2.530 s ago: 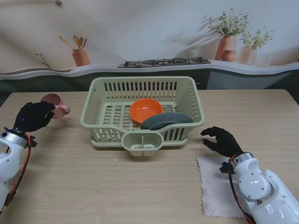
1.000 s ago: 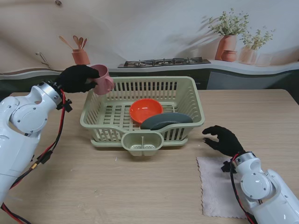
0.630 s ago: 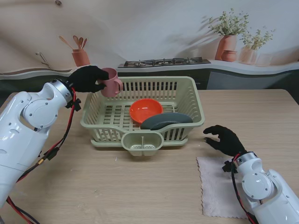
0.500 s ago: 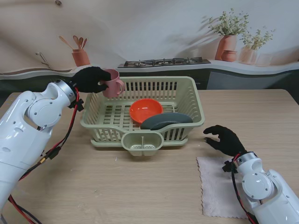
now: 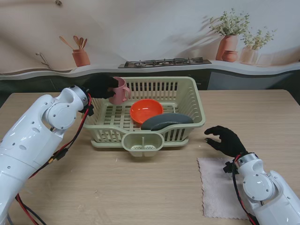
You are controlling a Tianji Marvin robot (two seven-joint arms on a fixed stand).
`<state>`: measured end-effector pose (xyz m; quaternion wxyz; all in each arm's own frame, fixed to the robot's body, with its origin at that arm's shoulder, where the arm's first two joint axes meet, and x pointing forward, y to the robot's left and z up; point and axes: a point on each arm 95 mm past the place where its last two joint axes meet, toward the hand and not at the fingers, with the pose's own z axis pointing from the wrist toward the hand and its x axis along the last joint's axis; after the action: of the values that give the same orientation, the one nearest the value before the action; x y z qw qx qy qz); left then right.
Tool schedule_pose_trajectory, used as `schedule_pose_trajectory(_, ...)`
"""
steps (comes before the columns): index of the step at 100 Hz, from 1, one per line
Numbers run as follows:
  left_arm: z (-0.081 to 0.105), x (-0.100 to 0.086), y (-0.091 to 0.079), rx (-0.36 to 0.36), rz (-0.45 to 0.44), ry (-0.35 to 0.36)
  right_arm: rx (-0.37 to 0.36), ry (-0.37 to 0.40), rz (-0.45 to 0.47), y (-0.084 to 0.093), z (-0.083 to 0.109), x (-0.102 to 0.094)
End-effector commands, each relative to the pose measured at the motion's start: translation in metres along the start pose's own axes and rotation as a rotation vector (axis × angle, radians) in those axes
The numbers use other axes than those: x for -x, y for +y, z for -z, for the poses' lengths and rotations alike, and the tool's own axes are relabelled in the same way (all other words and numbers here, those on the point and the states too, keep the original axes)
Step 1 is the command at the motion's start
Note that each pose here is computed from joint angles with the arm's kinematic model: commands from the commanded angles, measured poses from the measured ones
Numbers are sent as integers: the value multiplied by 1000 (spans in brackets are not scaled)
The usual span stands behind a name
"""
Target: Clear dishes and wipe the table
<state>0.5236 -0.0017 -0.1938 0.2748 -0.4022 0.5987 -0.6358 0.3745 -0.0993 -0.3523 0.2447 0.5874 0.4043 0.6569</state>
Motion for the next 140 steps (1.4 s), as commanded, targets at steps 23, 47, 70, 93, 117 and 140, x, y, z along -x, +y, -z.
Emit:
schedule_pose_trajectory(23,-17,-10,11,14,-2,-15,-17,-5,-6,-5,2,0)
schedule_pose_trajectory(47,-25,-9,24,13,10,-43,-13,-3,-5,-4,1,1)
schedule_pose_trajectory(70,-31,-5,36,-23,29,-89,-17,-8,-7,-6,1,0)
schedule_pose_trajectory(93,-33,-3,48,-46,35,-119,-19,-10,-6,-7,1,1)
schedule_pose_trajectory(117,-32,-1,58,-48,15,-133,-19,-14,-7,-8,1,1)
schedule_pose_trajectory(140,-32,1,66,-33,3,-148,-20,-16,-8,-8,1,1)
